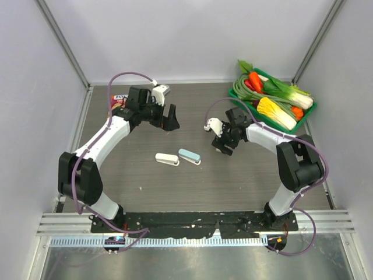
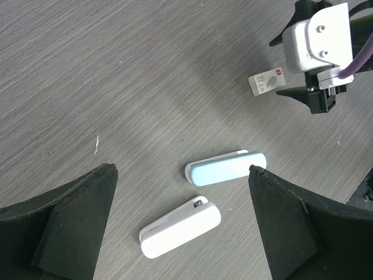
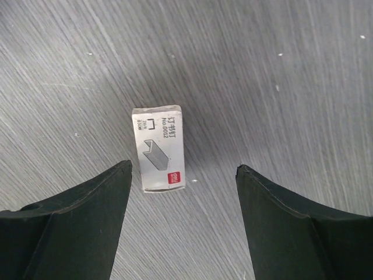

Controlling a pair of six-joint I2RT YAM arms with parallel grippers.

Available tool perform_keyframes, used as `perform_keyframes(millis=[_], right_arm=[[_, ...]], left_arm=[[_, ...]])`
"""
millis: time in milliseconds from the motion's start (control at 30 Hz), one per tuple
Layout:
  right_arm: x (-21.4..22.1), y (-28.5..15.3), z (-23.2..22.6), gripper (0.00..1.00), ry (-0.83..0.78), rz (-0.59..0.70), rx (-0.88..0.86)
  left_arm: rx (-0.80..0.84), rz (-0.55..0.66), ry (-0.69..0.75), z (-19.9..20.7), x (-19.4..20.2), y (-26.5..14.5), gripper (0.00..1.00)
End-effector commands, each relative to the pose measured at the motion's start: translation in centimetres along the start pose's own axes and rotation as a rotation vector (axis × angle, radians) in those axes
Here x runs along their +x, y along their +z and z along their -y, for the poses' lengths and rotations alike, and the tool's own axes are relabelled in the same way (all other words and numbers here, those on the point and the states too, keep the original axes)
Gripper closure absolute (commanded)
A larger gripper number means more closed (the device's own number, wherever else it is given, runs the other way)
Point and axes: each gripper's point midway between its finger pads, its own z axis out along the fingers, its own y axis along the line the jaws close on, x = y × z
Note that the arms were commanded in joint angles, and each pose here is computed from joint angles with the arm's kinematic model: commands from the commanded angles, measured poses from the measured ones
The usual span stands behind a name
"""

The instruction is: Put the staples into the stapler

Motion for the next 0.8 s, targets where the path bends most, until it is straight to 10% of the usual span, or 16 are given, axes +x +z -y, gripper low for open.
perform_keyframes(millis=[0,767], right_arm=[[-0.9,0.2,-0.4,0.23,-0.027,0.025,-0.042],[0.1,1.5,-1.8,0.49,-0.011,0.002,-0.116]], left_arm=[[0.037,0.022,-0.003,0.5,-0.7,0.3,0.0],[0.081,0.0,-0.033,1.0,-0.1,1.0,0.0]])
